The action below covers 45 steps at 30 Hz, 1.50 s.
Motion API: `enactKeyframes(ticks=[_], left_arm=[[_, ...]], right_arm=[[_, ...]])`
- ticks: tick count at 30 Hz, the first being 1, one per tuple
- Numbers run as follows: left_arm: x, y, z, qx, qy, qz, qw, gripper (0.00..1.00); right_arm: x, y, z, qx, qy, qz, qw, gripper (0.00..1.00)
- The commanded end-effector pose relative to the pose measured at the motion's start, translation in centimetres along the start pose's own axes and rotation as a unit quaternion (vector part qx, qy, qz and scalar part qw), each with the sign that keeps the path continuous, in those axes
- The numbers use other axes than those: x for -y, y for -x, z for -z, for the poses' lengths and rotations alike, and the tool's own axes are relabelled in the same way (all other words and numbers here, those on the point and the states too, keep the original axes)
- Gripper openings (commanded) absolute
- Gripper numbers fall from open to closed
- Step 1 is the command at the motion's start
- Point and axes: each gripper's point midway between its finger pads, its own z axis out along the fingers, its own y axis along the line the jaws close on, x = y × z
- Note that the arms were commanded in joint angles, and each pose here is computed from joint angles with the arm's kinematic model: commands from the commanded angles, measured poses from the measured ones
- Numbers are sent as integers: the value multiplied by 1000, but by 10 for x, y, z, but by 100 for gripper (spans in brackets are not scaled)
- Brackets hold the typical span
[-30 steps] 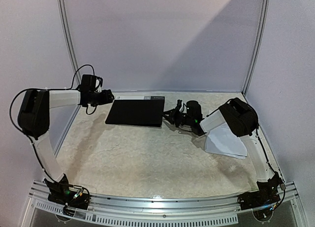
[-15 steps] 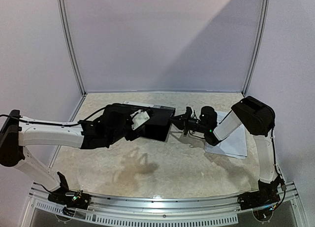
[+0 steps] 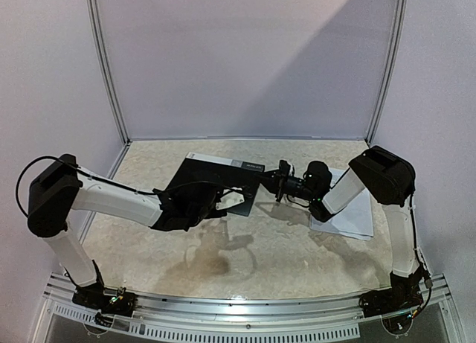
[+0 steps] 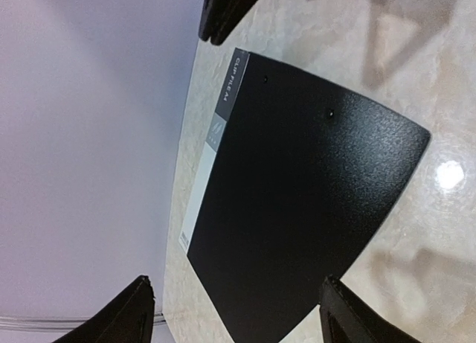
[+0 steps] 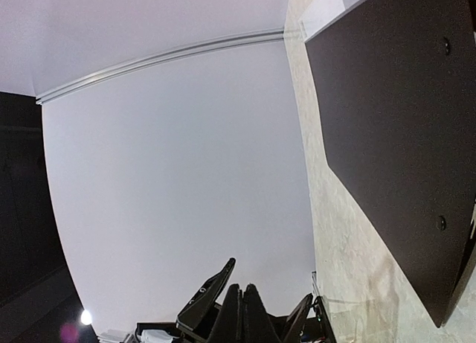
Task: Put the files into the folder
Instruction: Move the folder to the corner of the board, then pick up the folder from the center of the board.
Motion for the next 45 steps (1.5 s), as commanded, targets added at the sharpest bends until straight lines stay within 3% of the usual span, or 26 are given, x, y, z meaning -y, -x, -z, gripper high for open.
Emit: enactKeyframes(ticks=[1,2,4,7,10,13,17,22,30,45], left_arm=[[-24,16,1,12,41,2,999,77],[-33,13,1,5,54,23,998,78],[-59,1,-2,-17,83,98,992,83],[-96,-24,-19,-51,84,232,968,88],[-122,-53,-39,-99,72,347,930,90],[-130,-74,-58,-124,45,423,897,91],[-133,-104,-78,-129,16,501,856,90],[-126,-124,-89,-131,-14,540,831,87],[-118,-127,-81,-126,-28,547,827,85],[-122,-122,-48,-101,-40,566,817,82]], right_arm=[[1,-7,1,-13,-5,-3,1000,0],[7,-7,3,-8,-23,-5,1000,3],[25,-3,9,10,-75,9,997,20],[34,10,14,43,-155,97,982,43],[27,30,15,78,-213,196,954,52],[14,43,8,99,-220,240,940,59],[17,61,-5,107,-231,263,931,61],[29,81,-12,126,-254,273,919,62],[45,100,-1,149,-284,274,907,61],[67,119,-18,136,-254,215,933,62]])
